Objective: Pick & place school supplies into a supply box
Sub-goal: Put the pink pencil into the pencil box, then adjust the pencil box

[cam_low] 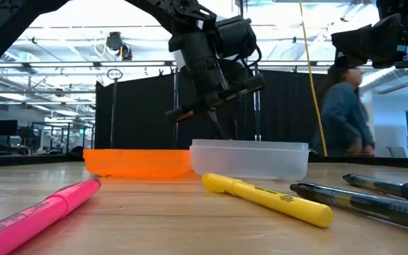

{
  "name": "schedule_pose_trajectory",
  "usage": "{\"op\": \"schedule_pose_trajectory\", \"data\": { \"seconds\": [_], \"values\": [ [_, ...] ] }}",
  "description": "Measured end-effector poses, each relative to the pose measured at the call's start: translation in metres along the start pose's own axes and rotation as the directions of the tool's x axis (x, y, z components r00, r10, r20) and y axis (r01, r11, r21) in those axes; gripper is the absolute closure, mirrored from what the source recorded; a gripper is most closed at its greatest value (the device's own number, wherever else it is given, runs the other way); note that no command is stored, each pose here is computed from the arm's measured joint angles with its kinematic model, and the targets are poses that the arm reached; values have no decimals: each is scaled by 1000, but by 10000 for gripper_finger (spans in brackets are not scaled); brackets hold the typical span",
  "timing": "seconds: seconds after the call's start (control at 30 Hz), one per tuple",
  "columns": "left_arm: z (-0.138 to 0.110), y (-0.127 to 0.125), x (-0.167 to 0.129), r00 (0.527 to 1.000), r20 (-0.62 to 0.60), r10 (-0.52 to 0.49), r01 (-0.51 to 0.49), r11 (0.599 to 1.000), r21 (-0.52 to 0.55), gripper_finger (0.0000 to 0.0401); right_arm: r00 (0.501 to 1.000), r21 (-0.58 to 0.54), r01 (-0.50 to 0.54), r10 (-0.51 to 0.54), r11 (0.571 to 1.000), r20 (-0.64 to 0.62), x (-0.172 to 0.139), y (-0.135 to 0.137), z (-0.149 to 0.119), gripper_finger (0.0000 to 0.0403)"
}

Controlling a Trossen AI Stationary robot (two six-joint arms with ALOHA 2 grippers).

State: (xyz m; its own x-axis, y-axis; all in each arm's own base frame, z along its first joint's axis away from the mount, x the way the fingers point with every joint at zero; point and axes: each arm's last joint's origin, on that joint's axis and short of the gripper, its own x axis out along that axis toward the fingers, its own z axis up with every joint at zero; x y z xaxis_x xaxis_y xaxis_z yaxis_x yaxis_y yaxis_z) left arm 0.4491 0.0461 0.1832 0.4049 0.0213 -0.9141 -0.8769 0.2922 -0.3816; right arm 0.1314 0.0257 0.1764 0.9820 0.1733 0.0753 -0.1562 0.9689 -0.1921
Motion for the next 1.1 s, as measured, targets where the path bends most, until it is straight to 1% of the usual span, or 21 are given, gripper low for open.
{"op": "schedule_pose_trajectory", "data": {
  "seconds": [0.3, 0.6, 0.73, 0.83, 0.9, 0.97, 1.03, 1.1],
  "values": [
    [-6, -4, 0, 1000, 1, -11, 11, 1000, 24, 291, 1000, 0, 0, 0, 1000, 1, 0, 0, 0, 403],
    [-7, -5, -4, 998, -54, -42, 46, 995, 85, 268, 1000, 0, 0, 0, 1000, 1, 0, 0, 0, 403],
    [-7, -5, -11, 999, -37, -40, 43, 995, 91, 268, 1000, 0, 0, 0, 1000, 1, 0, 0, 0, 403],
    [-7, -2, -13, 1000, -22, 3, -1, 995, 103, 269, 1000, 0, 0, 0, 1000, 1, 0, 0, 0, 403],
    [-9, -1, -17, 999, -30, 13, -9, 990, 141, 274, 1000, 0, 0, 0, 1000, 1, 0, 0, 0, 403],
    [-14, -3, -26, 999, -33, 8, -1, 979, 204, 283, 1000, 0, 0, 0, 1000, 1, 0, 0, 0, 403],
    [-25, -9, -43, 1000, -18, -14, 18, 959, 283, 294, 1000, 1, 0, 0, 1000, 0, 0, 0, 0, 403],
    [-41, -14, -64, 999, 33, -27, 13, 934, 357, 307, 1000, 13, -2, 3, 1000, -13, 0, 0, -1, 403]
  ]
}}
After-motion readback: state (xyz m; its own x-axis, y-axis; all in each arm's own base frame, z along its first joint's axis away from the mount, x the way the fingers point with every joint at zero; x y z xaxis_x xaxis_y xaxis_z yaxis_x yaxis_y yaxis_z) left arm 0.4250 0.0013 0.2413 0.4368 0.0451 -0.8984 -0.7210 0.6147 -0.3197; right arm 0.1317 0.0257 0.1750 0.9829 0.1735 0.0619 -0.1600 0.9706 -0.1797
